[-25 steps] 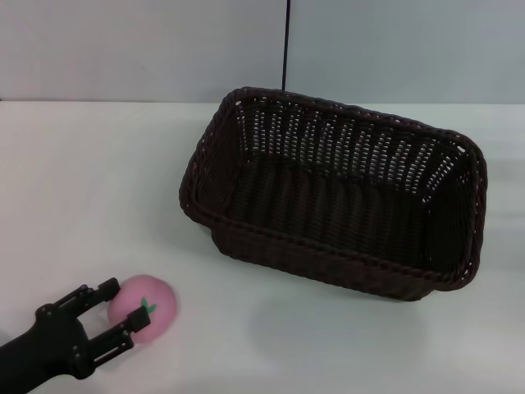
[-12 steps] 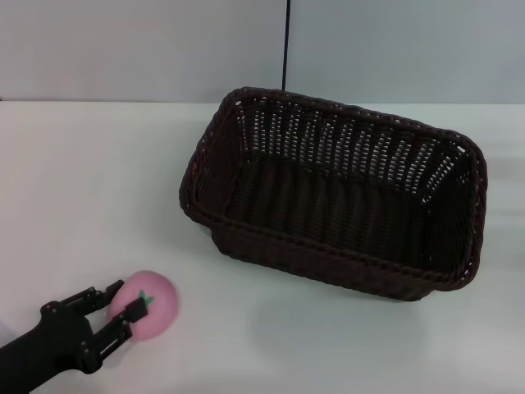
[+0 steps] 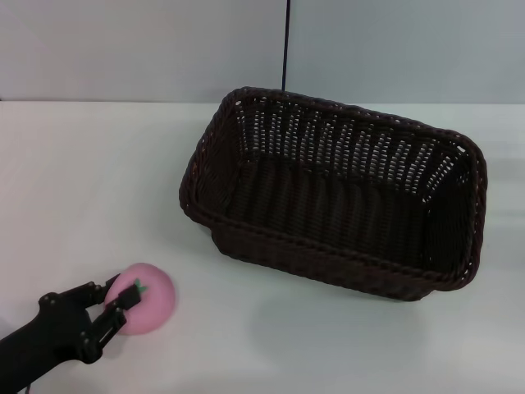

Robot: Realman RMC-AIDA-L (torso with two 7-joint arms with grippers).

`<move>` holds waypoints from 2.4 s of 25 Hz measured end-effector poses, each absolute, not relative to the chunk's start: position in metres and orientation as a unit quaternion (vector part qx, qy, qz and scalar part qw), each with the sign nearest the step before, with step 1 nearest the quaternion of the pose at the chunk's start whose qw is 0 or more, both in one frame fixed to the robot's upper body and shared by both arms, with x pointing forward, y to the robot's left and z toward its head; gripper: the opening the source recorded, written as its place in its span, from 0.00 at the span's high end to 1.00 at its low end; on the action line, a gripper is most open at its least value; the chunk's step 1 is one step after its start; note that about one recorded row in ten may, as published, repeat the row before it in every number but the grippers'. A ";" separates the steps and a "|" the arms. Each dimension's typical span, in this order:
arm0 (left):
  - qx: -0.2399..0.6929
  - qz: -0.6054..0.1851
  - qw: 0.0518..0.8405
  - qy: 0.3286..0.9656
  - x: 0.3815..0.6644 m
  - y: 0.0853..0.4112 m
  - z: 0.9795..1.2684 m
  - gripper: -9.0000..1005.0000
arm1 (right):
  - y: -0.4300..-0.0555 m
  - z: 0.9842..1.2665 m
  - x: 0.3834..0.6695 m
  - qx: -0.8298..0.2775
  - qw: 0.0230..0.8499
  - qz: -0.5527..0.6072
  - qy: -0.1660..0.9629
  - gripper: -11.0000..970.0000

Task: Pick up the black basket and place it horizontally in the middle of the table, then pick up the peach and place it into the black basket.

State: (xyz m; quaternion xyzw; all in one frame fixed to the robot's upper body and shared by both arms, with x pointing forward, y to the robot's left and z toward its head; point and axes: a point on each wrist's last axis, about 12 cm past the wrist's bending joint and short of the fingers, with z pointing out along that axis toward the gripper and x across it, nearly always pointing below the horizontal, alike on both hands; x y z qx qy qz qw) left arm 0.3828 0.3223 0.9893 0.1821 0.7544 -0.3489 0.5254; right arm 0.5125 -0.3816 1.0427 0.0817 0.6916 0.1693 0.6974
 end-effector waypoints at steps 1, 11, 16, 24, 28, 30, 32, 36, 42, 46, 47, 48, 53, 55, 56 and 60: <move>0.182 -0.355 0.528 0.750 0.383 0.321 0.991 0.74 | -0.381 1.043 0.512 0.082 0.697 0.169 0.692 0.67; 0.181 -0.390 0.557 0.711 0.388 0.317 1.005 0.79 | -0.383 1.043 0.512 0.089 0.700 0.167 0.689 0.67; 0.184 -0.395 0.561 0.704 0.390 0.316 1.007 0.83 | -0.383 1.043 0.512 0.089 0.700 0.167 0.689 0.67; 0.157 -0.417 0.595 0.669 0.393 0.309 1.016 0.89 | -0.382 1.043 0.512 0.089 0.700 0.167 0.689 0.67; 0.135 -0.445 0.628 0.624 0.421 0.290 1.028 0.92 | -0.379 1.042 0.515 0.085 0.699 0.170 0.689 0.67; 0.146 -0.465 0.630 0.604 0.447 0.270 1.037 0.94 | -0.377 1.043 0.517 0.083 0.700 0.171 0.689 0.67; 0.164 -0.479 0.620 0.599 0.465 0.253 1.042 0.94 | -0.374 1.043 0.518 0.082 0.700 0.175 0.688 0.67; 0.192 -0.482 0.594 0.615 0.482 0.234 1.041 0.93 | -0.372 1.041 0.517 0.084 0.698 0.179 0.688 0.67; 0.214 -0.445 0.572 0.655 0.488 0.229 1.029 0.92 | -0.370 1.038 0.515 0.088 0.695 0.183 0.690 0.67; 0.209 -0.436 0.579 0.656 0.485 0.234 1.027 0.91 | -0.370 1.038 0.515 0.088 0.695 0.183 0.690 0.67; 0.207 -0.433 0.581 0.657 0.485 0.237 1.027 0.88 | -0.369 1.039 0.516 0.087 0.695 0.183 0.689 0.67; 0.207 -0.433 0.581 0.657 0.485 0.237 1.027 0.86 | -0.369 1.039 0.516 0.087 0.695 0.183 0.689 0.67; 0.199 -0.417 0.593 0.660 0.479 0.251 1.026 0.77 | -0.366 1.040 0.519 0.083 0.695 0.188 0.689 0.67; 0.185 -0.412 0.603 0.657 0.477 0.256 1.026 0.76 | -0.365 1.039 0.520 0.083 0.694 0.190 0.689 0.67; 0.178 -0.407 0.611 0.656 0.476 0.259 1.026 0.76 | -0.364 1.039 0.521 0.083 0.694 0.191 0.689 0.67; 0.130 -0.333 0.692 0.628 0.461 0.282 1.028 0.54 | -0.366 1.039 0.519 0.087 0.696 0.188 0.687 0.67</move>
